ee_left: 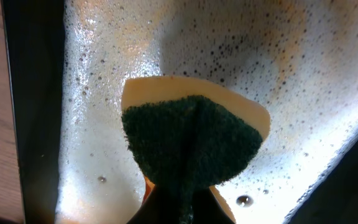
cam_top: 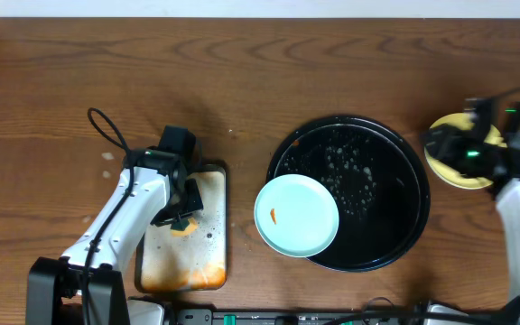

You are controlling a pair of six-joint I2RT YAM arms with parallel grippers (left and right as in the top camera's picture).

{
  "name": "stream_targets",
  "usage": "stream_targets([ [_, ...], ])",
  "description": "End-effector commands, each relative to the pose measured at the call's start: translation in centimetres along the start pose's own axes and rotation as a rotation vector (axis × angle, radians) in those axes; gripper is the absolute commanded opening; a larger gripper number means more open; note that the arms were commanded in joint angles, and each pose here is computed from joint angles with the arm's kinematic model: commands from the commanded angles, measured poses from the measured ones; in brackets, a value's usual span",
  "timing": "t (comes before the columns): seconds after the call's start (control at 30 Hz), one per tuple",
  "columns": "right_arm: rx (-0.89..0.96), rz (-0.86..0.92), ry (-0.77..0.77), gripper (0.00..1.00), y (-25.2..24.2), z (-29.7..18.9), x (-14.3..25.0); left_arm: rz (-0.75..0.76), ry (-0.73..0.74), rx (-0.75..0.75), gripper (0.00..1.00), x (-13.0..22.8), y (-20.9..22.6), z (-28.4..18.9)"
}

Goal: Clean dirty plates on tray and stack at the side
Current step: 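Set the yellow plate down right of the tray, open right gripper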

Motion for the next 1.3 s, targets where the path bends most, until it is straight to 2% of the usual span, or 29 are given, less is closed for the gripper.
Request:
stream_targets([
  [0.0, 0.001, -0.181, 0.154, 0.47, 2.8, 1.9, 3.8, 0.029, -0.012, 0.000, 0.08, 0.1, 0.2, -0.2],
  [0.17, 0.122, -0.334, 0.355, 0.52, 3.7, 5.0, 9.6, 0.065, -0.035, 0.009, 0.08, -0.4, 0.0, -0.1],
  [0.27, 0.161, -0.398, 0.457, 0.52, 3.6, 7.0, 12.6, 0.080, -0.035, 0.009, 0.08, -0.4, 0.0, -0.1],
  [0.47, 0.221, -0.420, 0.573, 0.42, 2.3, 9.7, 15.1, 0.080, -0.035, 0.009, 0.08, -0.4, 0.0, -0.1],
  [0.6, 0.235, -0.414, 0.641, 0.42, 1.7, 10.6, 16.5, 0.079, -0.035, 0.009, 0.08, -0.4, 0.0, -0.1],
  [0.67, 0.240, -0.413, 0.656, 0.38, 1.4, 11.0, 16.8, 0.079, -0.035, 0.009, 0.08, -0.4, 0.0, -0.1],
  [0.73, 0.235, -0.409, 0.662, 0.30, 1.4, 11.1, 16.9, 0.080, -0.035, 0.009, 0.08, -0.4, 0.0, -0.1],
  [0.87, 0.165, -0.391, 0.692, 0.24, 2.5, 11.1, 17.7, 0.079, -0.035, 0.009, 0.08, -0.4, 0.0, -0.1],
  [1.0, 0.241, -0.388, 0.678, 0.18, 1.7, 11.2, 18.0, 0.079, -0.035, 0.009, 0.08, -0.4, 0.0, -0.1],
  [1.13, 0.277, -0.365, 0.654, 0.01, 0.9, 11.6, 18.3, 0.079, -0.035, 0.009, 0.08, -0.4, 0.0, -0.1],
  [1.27, 0.360, -0.364, 0.584, 0.01, 0.0, 11.8, 17.0, 0.079, -0.035, 0.009, 0.08, -0.4, 0.0, -0.1],
])
Point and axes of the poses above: each gripper's point midway between its finger pads, its own z axis out along the fingers, its own y axis along the line the jaws close on, x = y × z, the point moved 3 cm from there along -z, back along the fingers, and after that the axes turned 5 degrees about z, right-handed, at the moved point
